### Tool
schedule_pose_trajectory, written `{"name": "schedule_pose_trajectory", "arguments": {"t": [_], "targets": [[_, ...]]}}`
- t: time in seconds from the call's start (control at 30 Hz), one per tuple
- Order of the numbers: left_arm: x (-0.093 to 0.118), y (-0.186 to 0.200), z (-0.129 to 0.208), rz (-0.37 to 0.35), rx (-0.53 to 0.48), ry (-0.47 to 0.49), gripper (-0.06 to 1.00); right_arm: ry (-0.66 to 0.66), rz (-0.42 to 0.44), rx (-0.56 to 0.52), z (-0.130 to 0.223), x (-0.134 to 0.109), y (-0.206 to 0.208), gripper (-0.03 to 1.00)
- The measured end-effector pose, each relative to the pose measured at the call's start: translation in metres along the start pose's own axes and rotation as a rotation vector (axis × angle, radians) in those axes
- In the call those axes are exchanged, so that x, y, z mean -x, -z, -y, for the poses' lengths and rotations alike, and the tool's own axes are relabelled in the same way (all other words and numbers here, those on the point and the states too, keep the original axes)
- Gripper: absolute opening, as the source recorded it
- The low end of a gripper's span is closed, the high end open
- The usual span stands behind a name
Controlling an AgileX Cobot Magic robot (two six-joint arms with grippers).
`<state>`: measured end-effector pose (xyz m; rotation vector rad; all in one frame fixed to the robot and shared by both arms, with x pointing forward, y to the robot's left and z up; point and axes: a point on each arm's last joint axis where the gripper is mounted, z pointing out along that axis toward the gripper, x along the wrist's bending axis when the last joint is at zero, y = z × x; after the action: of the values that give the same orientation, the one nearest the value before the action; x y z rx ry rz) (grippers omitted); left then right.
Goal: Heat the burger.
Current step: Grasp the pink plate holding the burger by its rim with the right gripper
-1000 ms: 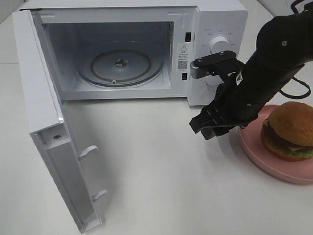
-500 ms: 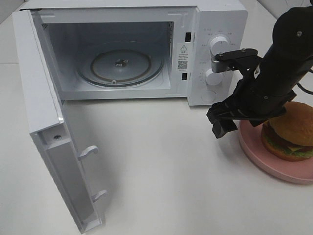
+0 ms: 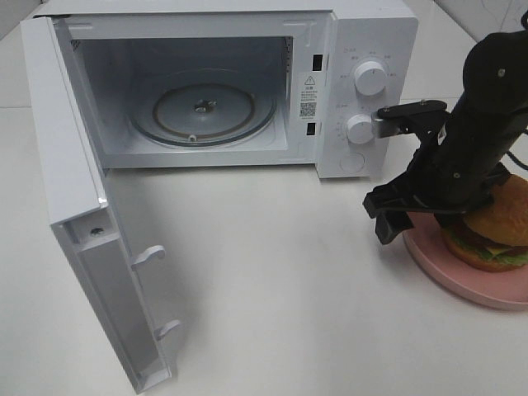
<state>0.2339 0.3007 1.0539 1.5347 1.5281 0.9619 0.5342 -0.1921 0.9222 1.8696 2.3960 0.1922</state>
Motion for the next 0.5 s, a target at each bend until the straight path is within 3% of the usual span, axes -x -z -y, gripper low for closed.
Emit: {"name": "schedule_pose_trajectory", "arguments": {"t": [0.27,0.5], "targets": [[0.000,0.000,0.000,0.000,0.000,0.000,0.00,0.011,0.008,-0.025,-0.003,0.000,-0.025,0.74],[0.000,0.000,0.000,0.000,0.000,0.000,0.00,0.055,0.027,-0.017,-0.008,0.001,-0.036,0.65]]}}
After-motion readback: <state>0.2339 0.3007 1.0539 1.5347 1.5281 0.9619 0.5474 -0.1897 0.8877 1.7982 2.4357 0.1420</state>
